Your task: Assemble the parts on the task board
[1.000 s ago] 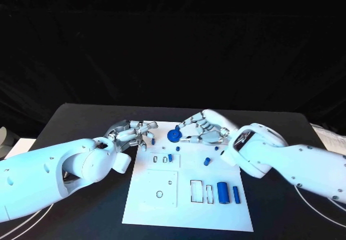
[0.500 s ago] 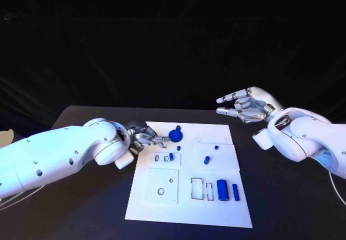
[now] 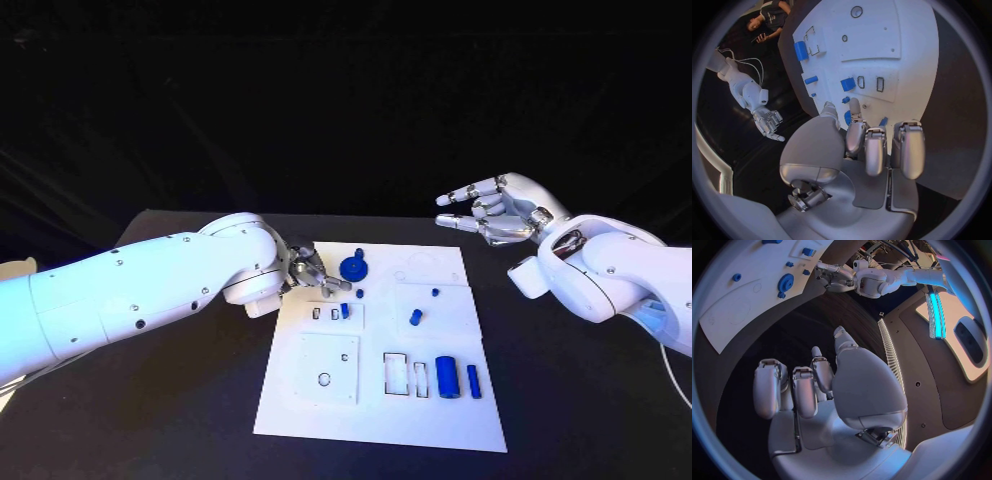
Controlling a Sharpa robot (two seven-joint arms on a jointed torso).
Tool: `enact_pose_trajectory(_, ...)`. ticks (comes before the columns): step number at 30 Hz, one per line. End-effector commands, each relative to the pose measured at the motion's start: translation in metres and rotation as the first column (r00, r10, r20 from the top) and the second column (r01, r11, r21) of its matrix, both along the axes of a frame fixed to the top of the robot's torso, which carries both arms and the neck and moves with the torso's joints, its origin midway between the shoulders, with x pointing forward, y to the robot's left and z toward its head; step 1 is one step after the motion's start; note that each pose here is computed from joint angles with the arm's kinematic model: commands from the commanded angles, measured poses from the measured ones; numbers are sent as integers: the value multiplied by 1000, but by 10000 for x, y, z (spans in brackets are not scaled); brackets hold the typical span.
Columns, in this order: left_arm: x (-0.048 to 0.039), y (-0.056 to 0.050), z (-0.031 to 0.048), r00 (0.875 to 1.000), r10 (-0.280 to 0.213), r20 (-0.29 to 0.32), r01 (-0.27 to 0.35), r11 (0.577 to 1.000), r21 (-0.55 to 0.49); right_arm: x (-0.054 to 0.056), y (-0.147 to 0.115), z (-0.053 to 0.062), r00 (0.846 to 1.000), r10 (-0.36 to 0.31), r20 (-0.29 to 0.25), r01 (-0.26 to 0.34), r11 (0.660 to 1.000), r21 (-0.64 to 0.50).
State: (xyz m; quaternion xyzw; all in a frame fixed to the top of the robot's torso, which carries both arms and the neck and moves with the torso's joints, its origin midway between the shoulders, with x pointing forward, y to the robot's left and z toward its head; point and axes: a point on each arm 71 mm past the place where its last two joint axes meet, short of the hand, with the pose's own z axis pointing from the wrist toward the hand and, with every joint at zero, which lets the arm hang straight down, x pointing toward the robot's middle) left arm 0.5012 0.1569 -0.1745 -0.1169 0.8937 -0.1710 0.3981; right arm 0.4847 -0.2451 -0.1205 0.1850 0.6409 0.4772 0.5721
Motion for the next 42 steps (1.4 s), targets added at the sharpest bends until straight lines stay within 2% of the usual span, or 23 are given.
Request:
enact_pose_trajectory(1, 8, -12, -29, 999, -19, -45, 23, 994, 103, 1, 16, -19, 1000, 10, -2, -10, 1000, -21)
enact_pose_trajectory(13, 83, -187, -86, 994, -58, -91, 71, 987, 142, 6, 42, -50, 1000, 9, 3, -9, 999, -53)
enact_pose_trajectory(30, 168, -239, -141, 990, -69, -127, 91, 981, 171, 5, 60, -63, 1000, 9, -1, -10, 998, -60)
enact_pose_trajectory(42, 161, -299, -164, 985, -92, -147, 118, 976, 181, 6, 73, -70, 1000, 10, 2, -10, 998, -67)
